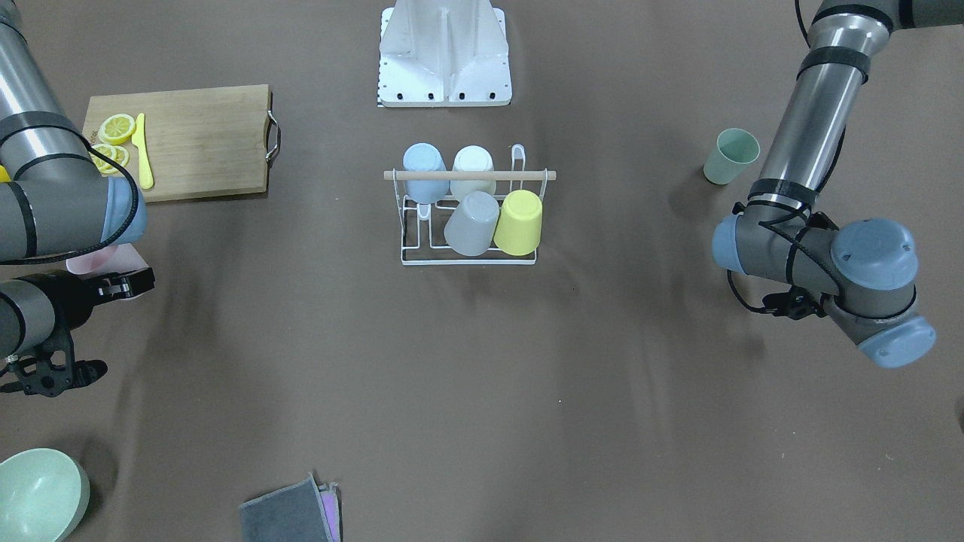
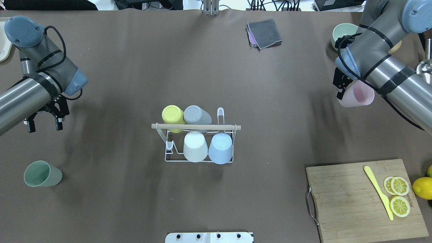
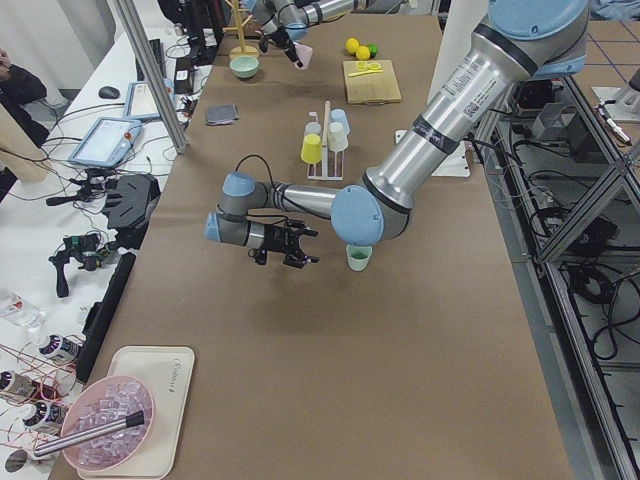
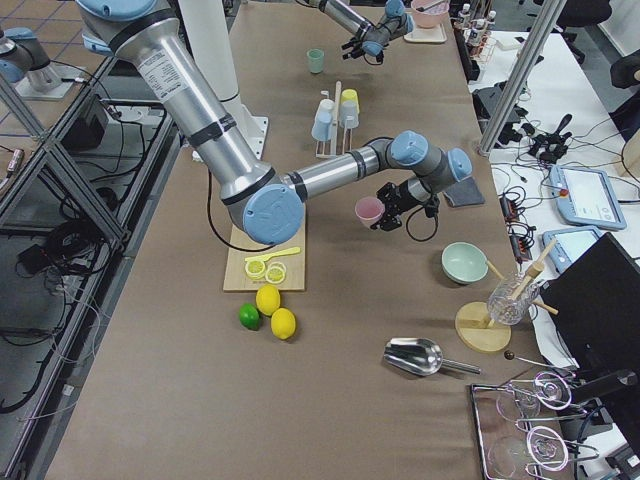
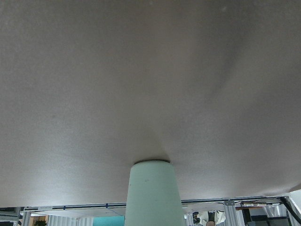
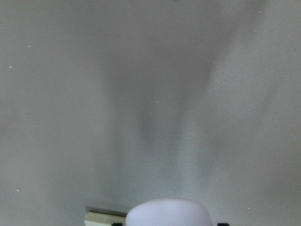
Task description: Place cup on cup holder
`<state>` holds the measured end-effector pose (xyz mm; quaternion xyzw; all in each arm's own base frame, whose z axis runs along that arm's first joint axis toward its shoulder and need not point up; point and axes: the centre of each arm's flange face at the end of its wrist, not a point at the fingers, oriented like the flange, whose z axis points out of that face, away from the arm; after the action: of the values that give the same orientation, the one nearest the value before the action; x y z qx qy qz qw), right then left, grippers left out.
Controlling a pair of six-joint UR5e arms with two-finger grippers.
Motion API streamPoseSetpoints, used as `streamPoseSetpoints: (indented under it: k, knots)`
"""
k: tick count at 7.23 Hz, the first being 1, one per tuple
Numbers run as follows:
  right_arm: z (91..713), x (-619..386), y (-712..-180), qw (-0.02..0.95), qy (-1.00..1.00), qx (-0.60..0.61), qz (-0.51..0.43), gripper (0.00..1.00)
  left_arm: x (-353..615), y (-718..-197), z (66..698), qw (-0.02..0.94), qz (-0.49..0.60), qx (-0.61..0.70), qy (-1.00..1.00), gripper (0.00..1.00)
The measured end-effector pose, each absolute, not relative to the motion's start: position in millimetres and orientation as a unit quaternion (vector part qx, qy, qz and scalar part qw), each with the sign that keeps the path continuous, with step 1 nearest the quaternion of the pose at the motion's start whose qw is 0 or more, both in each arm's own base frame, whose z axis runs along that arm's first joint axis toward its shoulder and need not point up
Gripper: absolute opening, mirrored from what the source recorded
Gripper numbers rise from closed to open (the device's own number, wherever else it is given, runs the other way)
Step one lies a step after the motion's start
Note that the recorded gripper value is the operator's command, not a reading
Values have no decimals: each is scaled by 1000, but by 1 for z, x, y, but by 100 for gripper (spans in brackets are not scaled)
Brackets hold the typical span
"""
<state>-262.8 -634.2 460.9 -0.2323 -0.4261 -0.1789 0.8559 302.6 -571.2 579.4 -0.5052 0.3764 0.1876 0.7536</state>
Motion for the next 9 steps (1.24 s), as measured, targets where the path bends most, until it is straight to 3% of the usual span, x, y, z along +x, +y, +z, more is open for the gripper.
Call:
streamPoseSetpoints:
  k: [4, 9]
  knots:
    - [432, -264, -623, 783, -553, -159, -237, 31, 320, -547, 588, 739, 189, -536, 361, 97]
    - [408, -263, -612, 646, -664, 26, -376, 31, 344, -521, 602, 732, 199, -551, 348, 97]
